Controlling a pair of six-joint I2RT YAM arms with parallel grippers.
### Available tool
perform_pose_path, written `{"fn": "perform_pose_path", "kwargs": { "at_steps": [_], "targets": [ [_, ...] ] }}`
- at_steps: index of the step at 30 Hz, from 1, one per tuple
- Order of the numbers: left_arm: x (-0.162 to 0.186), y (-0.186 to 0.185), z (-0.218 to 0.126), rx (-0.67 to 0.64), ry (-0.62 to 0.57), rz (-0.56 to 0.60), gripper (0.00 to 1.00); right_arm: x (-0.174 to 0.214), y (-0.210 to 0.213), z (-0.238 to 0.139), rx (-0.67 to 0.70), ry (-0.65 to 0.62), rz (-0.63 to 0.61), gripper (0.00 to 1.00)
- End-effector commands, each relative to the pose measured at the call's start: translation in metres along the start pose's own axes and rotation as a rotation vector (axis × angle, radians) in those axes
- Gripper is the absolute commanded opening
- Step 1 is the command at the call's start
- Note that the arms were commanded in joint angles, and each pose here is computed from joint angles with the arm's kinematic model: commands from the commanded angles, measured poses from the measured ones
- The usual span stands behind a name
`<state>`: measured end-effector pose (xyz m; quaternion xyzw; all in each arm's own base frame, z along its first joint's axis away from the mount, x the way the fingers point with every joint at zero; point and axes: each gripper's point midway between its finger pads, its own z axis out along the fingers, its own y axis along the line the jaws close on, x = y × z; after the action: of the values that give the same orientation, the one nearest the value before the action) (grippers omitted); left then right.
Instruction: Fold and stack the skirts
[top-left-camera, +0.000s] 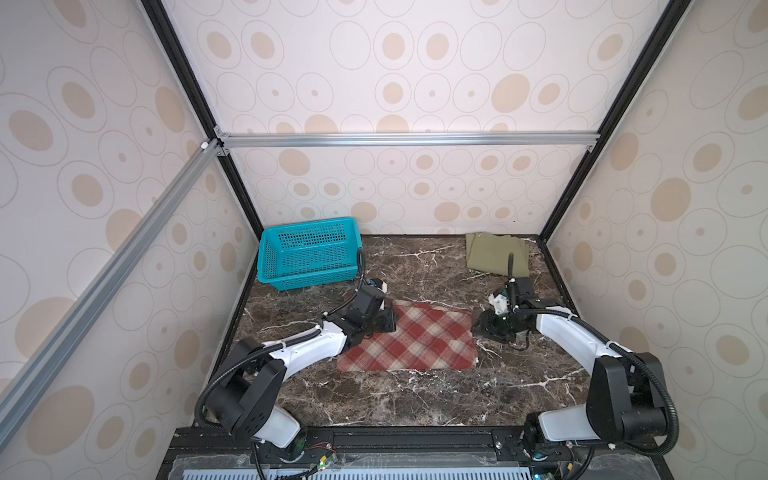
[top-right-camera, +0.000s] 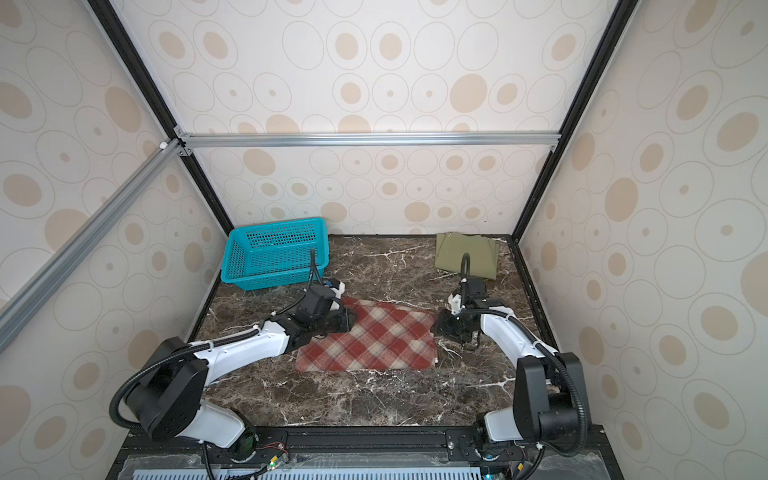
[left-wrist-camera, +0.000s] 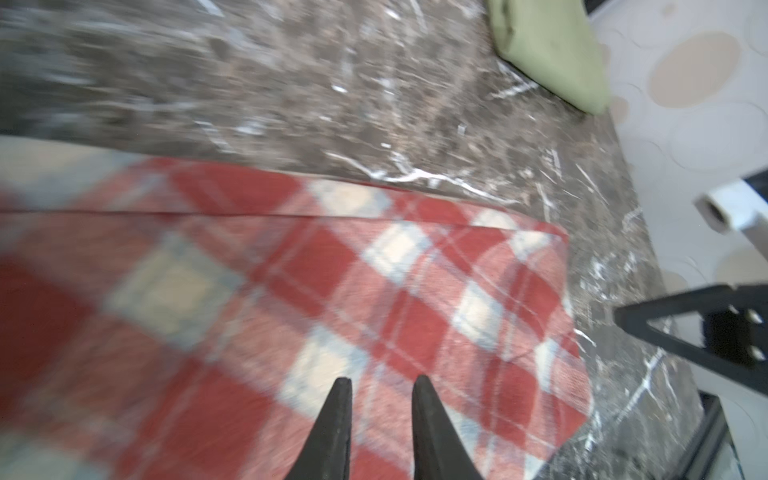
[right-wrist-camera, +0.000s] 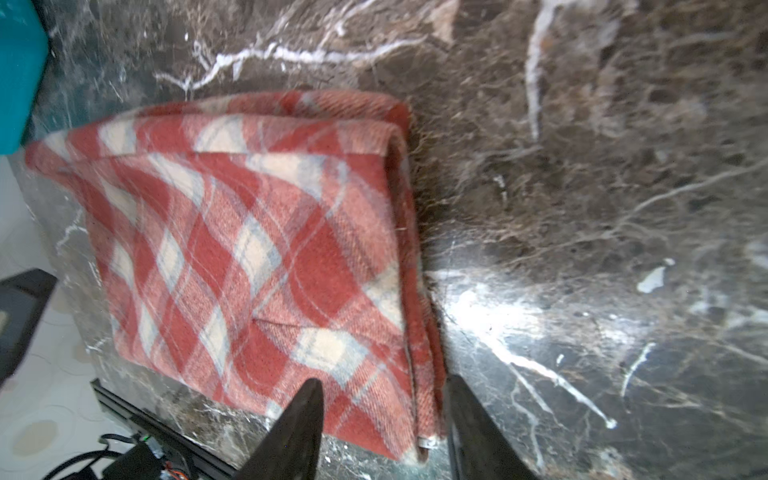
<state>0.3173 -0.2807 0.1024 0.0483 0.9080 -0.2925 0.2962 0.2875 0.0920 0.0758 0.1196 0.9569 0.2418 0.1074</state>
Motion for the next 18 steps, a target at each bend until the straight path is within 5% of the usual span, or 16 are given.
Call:
{"fn": "perform_pose_path", "kwargs": {
  "at_steps": [1, 6, 18],
  "targets": [
    [0.000, -0.056, 0.024, 0.162, 0.023, 0.057, 0.26, 0.001, 0.003, 0.008, -0.073, 0.021, 0.008, 0.51],
    [0.014, -0.094, 0.061, 0.222, 0.093, 0.102, 0.25, -0.002, -0.002, 0.021, -0.077, 0.026, 0.021, 0.51],
    [0.050, -0.095, 0.106, 0.238, 0.200, 0.109, 0.24, 0.009, -0.011, 0.042, -0.096, 0.081, 0.057, 0.53]
  ]
}}
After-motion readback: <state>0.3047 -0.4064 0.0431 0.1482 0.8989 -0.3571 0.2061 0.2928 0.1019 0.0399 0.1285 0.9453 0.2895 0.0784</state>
